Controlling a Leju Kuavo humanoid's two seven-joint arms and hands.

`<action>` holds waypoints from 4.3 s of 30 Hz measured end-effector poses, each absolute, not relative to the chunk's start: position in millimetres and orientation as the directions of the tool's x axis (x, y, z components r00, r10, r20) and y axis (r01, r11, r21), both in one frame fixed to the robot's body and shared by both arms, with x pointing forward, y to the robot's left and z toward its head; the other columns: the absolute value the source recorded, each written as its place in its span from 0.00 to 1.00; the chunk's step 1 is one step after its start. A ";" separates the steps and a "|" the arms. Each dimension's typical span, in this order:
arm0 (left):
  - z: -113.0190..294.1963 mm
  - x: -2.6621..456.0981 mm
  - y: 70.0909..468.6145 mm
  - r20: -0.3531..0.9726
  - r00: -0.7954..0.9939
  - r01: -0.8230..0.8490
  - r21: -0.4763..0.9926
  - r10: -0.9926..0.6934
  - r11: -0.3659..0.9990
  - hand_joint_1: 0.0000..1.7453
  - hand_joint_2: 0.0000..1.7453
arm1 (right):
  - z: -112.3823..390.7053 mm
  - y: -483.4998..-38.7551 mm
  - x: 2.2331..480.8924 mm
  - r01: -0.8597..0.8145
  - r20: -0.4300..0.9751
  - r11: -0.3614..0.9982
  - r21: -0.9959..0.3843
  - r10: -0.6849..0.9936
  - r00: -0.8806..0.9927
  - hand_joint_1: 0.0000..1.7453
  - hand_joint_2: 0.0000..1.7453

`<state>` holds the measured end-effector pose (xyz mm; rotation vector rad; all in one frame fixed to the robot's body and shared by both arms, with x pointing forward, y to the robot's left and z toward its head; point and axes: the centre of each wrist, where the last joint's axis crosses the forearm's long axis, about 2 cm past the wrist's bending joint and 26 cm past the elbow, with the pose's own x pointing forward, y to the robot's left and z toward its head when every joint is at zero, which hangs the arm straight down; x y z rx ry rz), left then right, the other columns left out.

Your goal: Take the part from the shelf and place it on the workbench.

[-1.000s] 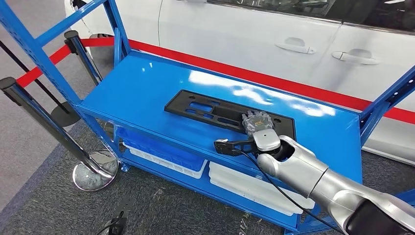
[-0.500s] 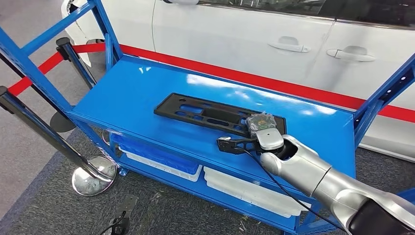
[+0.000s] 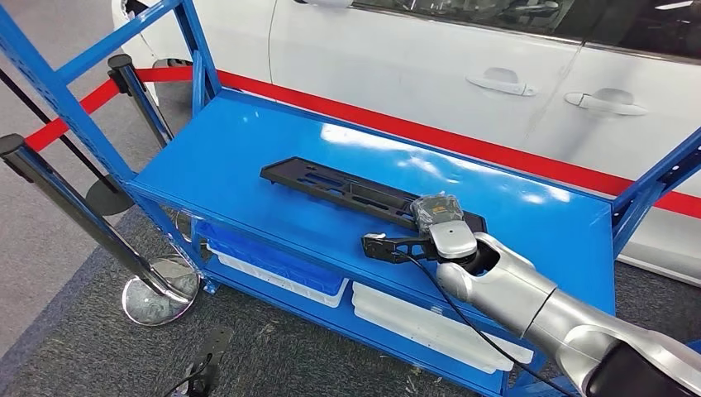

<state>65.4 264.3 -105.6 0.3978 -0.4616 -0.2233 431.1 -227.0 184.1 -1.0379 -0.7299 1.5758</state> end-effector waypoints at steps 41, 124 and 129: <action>-105.0 63.9 265.0 0.362 0.921 -0.049 0.472 -0.144 0.880 0.00 1.00 | 370.9 -199.5 370.3 0.365 0.343 0.518 -0.773 0.826 -0.446 0.98 1.00; -104.0 67.0 254.7 0.411 0.898 -0.048 0.444 -0.156 0.895 0.00 1.00 | 418.5 -227.4 304.7 0.392 0.343 0.675 -0.625 0.688 -0.639 0.98 1.00; -104.0 67.5 254.4 0.418 0.895 -0.045 0.438 -0.159 0.898 0.00 1.00 | 421.3 -226.9 302.8 0.398 0.331 0.674 -0.623 0.688 -0.646 0.98 1.00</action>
